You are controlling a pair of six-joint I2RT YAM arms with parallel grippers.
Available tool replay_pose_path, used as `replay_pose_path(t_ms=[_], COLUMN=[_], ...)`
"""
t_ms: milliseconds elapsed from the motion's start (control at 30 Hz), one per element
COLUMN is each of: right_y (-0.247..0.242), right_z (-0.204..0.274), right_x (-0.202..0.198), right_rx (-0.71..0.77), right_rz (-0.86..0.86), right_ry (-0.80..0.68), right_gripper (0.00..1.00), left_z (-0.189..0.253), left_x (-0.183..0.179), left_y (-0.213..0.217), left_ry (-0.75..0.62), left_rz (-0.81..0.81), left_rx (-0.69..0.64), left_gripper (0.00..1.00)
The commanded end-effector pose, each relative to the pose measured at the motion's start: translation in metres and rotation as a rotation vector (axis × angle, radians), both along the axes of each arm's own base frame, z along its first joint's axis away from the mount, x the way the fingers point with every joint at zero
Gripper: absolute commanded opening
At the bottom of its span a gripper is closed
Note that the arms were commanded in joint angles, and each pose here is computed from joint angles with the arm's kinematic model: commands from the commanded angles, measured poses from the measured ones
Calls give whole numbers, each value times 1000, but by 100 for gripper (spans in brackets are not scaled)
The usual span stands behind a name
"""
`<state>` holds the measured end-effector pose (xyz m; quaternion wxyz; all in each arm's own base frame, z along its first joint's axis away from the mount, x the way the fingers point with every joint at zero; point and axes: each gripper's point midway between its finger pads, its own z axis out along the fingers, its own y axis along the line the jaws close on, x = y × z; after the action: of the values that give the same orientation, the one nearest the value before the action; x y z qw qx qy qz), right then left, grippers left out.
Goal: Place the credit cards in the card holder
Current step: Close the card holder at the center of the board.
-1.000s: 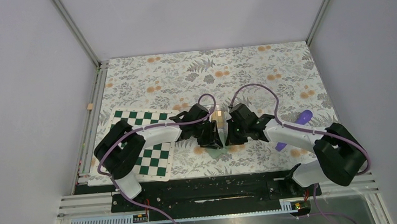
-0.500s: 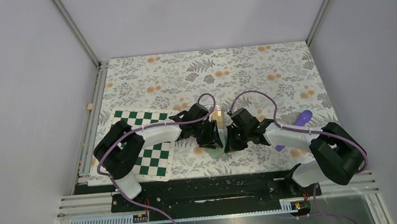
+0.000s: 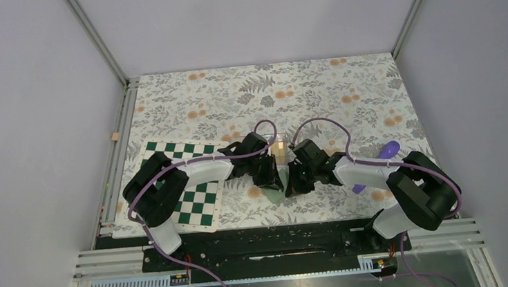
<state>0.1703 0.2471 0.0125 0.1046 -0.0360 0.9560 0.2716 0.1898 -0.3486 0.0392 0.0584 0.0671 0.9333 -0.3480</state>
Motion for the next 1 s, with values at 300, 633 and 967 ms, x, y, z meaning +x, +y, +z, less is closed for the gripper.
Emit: replay_pose_path(t_ms=[300, 633, 967], right_y=[6, 7, 9], right_z=[25, 40, 34], right_x=[14, 26, 35], right_rx=[31, 30, -3], right_rz=[-20, -27, -30], right_ry=[-71, -122, -123], right_gripper=[0, 0, 0], left_z=[26, 35, 17], left_x=[14, 27, 36], left_y=[-8, -7, -3], left_ry=[-115, -214, -243], left_rz=[-40, -106, -139], left_rx=[-43, 0, 75], left_gripper=[0, 0, 0])
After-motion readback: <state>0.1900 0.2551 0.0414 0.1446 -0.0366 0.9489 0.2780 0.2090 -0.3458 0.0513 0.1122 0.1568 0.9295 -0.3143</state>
